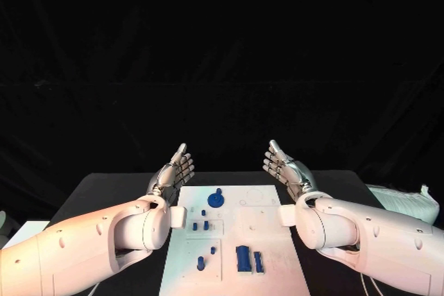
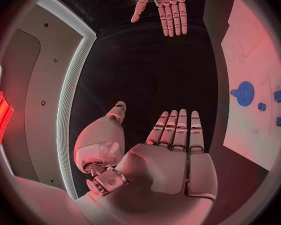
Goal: Assemble the parts on the task board
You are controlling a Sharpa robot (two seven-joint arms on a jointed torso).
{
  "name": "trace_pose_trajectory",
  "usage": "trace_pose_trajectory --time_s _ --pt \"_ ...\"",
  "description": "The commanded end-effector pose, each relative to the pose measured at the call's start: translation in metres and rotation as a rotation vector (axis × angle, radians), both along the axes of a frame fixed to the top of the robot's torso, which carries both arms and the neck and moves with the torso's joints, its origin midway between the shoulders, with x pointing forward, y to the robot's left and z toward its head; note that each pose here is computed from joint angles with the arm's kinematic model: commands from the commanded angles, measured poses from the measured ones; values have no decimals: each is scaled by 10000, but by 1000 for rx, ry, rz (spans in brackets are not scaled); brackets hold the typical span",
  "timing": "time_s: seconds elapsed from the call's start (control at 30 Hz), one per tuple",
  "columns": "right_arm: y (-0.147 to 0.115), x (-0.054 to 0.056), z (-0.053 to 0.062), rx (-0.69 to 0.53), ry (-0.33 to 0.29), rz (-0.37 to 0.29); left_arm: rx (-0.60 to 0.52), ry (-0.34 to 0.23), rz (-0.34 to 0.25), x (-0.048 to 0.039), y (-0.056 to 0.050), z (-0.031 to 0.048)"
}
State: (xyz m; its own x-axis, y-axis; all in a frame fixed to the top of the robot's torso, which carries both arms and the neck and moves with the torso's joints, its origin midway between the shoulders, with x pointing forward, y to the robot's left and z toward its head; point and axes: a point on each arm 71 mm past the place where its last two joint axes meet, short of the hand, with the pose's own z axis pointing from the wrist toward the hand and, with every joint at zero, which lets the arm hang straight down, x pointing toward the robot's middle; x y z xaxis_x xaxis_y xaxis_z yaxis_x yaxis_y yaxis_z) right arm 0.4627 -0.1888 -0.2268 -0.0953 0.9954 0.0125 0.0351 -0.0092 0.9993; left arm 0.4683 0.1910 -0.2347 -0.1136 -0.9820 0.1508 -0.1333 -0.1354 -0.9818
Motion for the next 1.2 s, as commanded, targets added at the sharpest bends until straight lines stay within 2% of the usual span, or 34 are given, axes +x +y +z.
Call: trace_pose_trajectory --time_s 0.03,0.2,1.2 --pt "-37 -10 26 -1 -33 -78 118 -111 95 -34 30 89" --pt "-37 -10 26 -1 -33 -78 133 -125 107 -66 14 105" --pt "-37 -10 26 -1 -33 -78 133 -125 107 -66 14 105"
